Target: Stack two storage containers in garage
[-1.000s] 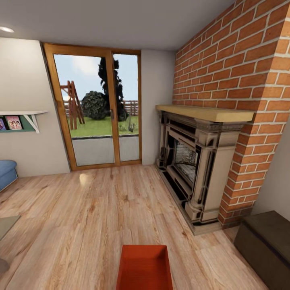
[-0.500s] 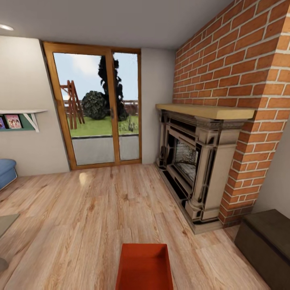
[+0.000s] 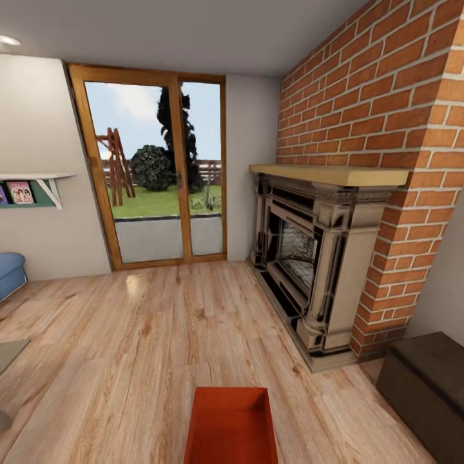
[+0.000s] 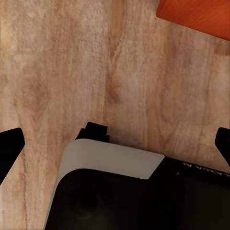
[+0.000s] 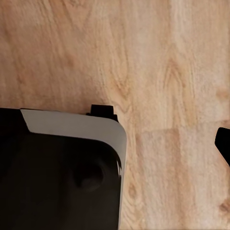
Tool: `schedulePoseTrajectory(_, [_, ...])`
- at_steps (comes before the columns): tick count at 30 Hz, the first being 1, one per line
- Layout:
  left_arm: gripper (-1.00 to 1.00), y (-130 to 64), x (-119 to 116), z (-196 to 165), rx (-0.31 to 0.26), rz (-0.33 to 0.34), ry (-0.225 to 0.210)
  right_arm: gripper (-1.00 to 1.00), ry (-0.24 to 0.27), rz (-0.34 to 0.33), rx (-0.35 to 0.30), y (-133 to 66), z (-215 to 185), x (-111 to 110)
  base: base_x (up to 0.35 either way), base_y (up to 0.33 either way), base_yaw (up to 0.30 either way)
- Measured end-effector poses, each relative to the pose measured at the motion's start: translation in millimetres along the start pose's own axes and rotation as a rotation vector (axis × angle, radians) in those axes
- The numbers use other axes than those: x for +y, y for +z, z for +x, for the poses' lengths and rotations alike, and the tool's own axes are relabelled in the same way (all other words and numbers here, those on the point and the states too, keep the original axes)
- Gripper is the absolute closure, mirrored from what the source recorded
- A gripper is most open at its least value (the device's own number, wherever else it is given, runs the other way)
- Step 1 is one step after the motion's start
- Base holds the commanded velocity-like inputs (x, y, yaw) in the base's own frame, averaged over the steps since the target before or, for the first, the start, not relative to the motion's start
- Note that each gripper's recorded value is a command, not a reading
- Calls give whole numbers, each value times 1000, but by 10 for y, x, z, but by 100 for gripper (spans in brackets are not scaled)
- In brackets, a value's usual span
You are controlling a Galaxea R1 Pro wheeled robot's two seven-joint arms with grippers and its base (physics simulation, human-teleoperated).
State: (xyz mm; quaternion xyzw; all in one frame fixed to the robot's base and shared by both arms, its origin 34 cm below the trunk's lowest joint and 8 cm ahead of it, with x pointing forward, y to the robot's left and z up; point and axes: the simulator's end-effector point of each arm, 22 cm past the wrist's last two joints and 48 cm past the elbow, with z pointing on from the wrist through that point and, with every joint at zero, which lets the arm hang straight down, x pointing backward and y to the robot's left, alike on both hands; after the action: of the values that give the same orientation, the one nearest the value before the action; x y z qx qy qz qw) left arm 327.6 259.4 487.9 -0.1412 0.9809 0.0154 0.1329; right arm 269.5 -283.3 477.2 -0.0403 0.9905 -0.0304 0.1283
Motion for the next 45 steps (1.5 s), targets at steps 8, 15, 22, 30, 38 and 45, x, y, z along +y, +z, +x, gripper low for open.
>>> schedulePoseTrajectory(8, [-100, 134, 12, 74, 9, -3, 1, -100, 0, -1, 10, 128, 73, 13, 0, 0, 0])
schedulePoseTrajectory(15, [-100, 255, 25, 151, 20, -6, 1, -100, -1, -2, 21, 243, 150, 25, 0, 0, 0])
schedulePoseTrajectory(22, [-100, 378, 39, 231, 31, -9, 2, -100, -2, -3, 32, 360, 228, 38, 0, 0, 0])
schedulePoseTrajectory(30, [-100, 521, 56, 325, 43, -12, 3, -100, -2, -4, 44, 495, 321, 53, 0, 0, 0])
schedulePoseTrajectory(38, [-100, 547, 70, 380, 55, -16, 4, -100, -3, -5, 57, 514, 377, 59, 0, 0, 0])
schedulePoseTrajectory(45, [-100, 554, 81, 424, 66, -19, 5, -100, -3, -6, 68, 514, 421, 63, 0, 0, 0])
